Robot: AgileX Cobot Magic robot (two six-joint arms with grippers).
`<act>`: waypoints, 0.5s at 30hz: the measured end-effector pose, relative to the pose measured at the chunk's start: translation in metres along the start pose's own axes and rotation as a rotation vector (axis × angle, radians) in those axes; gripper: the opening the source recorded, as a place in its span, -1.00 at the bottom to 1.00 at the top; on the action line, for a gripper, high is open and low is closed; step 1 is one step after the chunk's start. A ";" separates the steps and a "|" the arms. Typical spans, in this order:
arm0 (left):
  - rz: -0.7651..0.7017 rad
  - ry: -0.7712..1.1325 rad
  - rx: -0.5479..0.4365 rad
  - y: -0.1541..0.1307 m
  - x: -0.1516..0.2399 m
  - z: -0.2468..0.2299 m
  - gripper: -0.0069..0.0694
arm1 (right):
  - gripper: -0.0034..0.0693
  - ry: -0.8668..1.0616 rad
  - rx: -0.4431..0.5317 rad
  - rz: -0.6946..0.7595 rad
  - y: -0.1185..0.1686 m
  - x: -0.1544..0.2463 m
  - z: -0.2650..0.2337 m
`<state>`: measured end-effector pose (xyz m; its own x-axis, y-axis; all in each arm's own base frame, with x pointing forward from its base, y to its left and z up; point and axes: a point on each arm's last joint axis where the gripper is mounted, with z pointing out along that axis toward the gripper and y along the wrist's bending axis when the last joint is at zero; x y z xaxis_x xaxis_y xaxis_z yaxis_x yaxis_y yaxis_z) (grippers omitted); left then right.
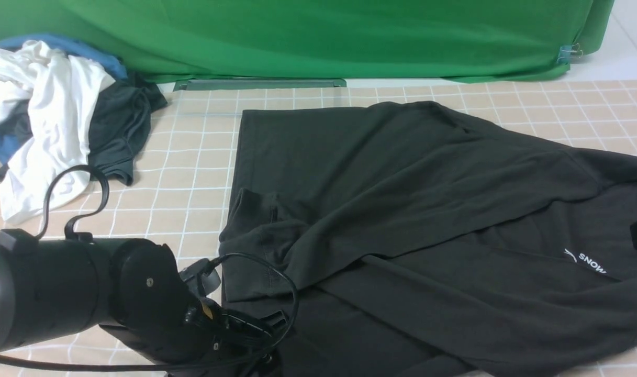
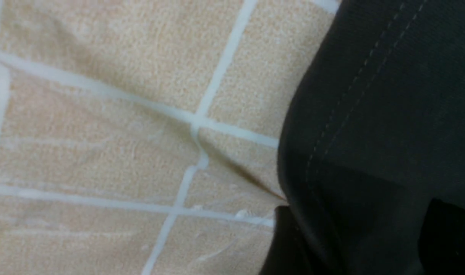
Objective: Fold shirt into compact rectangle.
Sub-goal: 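Grasp the near edge of the shirt at its hem and shoulder corners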
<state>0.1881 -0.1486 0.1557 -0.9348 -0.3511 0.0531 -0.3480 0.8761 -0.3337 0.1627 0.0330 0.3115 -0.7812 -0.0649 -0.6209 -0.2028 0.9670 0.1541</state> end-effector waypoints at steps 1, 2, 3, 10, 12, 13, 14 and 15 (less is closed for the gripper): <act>0.008 -0.002 0.000 0.000 0.000 0.000 0.25 | -0.74 0.000 0.000 0.000 0.000 0.000 0.000; 0.013 -0.003 -0.002 0.000 0.000 0.000 0.22 | -0.74 0.000 0.000 0.000 0.000 0.000 0.000; 0.020 -0.006 -0.001 -0.001 -0.001 0.000 0.20 | -0.74 0.000 0.000 0.000 0.000 0.000 0.000; 0.120 -0.035 -0.034 -0.011 -0.012 -0.004 0.10 | -0.73 0.000 0.000 0.000 0.000 0.000 0.000; 0.153 -0.055 -0.043 -0.016 -0.016 -0.007 0.06 | -0.72 0.000 0.000 0.000 0.000 0.000 0.000; 0.162 -0.061 -0.045 -0.017 -0.017 -0.008 0.02 | -0.71 0.000 0.000 0.000 0.000 0.000 0.000; 0.168 -0.059 -0.050 -0.018 -0.018 -0.008 -0.02 | -0.71 0.000 0.000 0.000 0.000 0.000 0.000; 0.170 -0.053 -0.057 -0.018 -0.017 -0.009 -0.10 | -0.71 0.000 0.000 0.000 0.000 0.000 0.000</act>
<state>0.2099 -0.1549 0.1690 -0.9760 -0.2119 -0.0499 -0.1900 0.9411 -0.2798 0.1627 0.0330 0.3115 -0.7813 -0.0649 -0.6208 -0.2029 0.9670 0.1541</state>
